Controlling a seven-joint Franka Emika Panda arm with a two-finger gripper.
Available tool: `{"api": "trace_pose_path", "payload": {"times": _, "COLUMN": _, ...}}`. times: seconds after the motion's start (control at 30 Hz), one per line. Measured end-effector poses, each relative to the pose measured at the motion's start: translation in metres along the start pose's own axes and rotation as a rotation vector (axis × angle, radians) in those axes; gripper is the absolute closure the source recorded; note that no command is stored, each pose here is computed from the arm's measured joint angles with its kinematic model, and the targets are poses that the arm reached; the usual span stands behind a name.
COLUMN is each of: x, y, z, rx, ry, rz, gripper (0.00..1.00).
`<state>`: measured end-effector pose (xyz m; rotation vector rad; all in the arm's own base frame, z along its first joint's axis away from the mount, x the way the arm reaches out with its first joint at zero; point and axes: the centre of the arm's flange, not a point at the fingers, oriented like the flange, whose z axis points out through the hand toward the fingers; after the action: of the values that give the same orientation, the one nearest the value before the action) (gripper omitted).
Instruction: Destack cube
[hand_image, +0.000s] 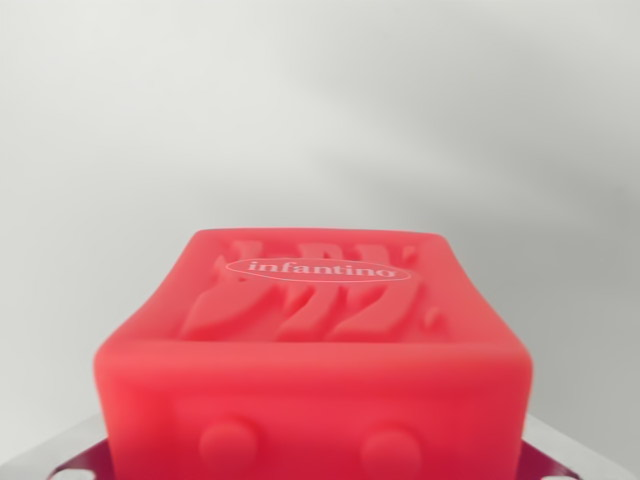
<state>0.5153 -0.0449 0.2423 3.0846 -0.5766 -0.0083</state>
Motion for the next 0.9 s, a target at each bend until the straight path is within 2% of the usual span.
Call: {"api": "trace_pose_path", "payload": {"times": 0.9, "x": 0.002, "y": 0.052, "z": 0.009, "rx": 0.0005, "ry": -0.001, "rz": -0.029, "gripper": 1.0}}
